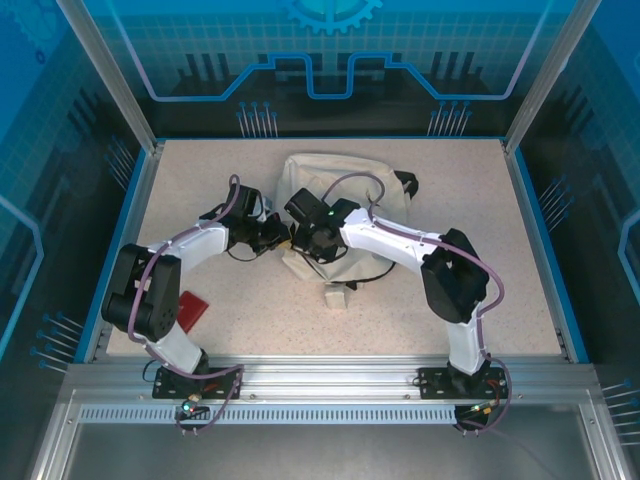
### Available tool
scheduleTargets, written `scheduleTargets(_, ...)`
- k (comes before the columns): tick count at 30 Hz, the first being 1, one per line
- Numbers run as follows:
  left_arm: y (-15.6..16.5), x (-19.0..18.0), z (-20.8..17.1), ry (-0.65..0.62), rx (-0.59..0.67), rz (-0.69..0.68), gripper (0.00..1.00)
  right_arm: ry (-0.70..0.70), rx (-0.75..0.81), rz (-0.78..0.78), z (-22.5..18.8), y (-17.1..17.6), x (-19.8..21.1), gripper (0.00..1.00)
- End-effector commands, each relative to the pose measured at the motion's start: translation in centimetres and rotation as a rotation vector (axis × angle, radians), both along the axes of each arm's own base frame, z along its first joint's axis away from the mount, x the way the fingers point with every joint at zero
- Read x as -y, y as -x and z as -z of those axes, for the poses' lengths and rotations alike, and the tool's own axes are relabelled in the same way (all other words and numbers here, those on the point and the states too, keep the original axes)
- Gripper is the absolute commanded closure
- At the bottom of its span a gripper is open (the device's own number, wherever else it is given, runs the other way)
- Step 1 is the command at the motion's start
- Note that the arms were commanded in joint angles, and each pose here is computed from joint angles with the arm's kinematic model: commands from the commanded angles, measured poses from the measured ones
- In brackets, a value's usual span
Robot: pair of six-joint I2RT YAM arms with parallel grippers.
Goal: Pack books, pencil case, and school supplies into a backpack
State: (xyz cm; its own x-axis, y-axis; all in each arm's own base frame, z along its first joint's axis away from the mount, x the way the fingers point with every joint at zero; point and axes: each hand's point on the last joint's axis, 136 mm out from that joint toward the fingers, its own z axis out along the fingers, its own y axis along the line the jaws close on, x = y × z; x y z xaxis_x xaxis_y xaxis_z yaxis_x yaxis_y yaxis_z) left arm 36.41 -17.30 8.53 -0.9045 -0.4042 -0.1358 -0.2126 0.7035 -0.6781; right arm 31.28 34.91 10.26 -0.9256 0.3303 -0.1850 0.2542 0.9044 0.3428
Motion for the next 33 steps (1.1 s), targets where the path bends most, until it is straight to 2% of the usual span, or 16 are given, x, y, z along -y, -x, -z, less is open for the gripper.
scheduleTargets(1,-0.9,-0.7,-1.4,-0.027,0.044,-0.018,1.00,0.146,-0.021,-0.051,-0.9,2.0,2.7,1.00)
scheduleTargets(8,-1.4,-1.2,-1.6,-0.031,0.052,-0.028,1.00,0.249,-0.079,-0.075,0.4,4.1,4.8,1.00)
scheduleTargets(13,-1.9,-1.1,-1.9,-0.031,0.063,-0.025,1.00,0.252,-0.112,-0.092,1.1,5.5,5.6,1.00)
scheduleTargets(21,-3.0,-1.2,-2.3,-0.033,0.083,-0.026,1.00,0.236,-0.073,-0.121,-0.2,5.7,6.0,1.00)
scheduleTargets(25,-3.1,-0.7,-2.5,-0.002,0.088,-0.010,1.00,0.116,0.008,-0.173,-0.9,4.1,3.3,1.00)
scheduleTargets(29,-2.9,-0.2,-2.5,0.030,0.084,0.003,1.00,-0.026,0.115,-0.151,-2.3,0.3,0.1,1.00)
scheduleTargets(33,-2.5,0.2,-2.5,0.057,0.079,0.017,1.00,-0.099,0.199,-0.115,-3.6,-3.1,-1.8,1.00)
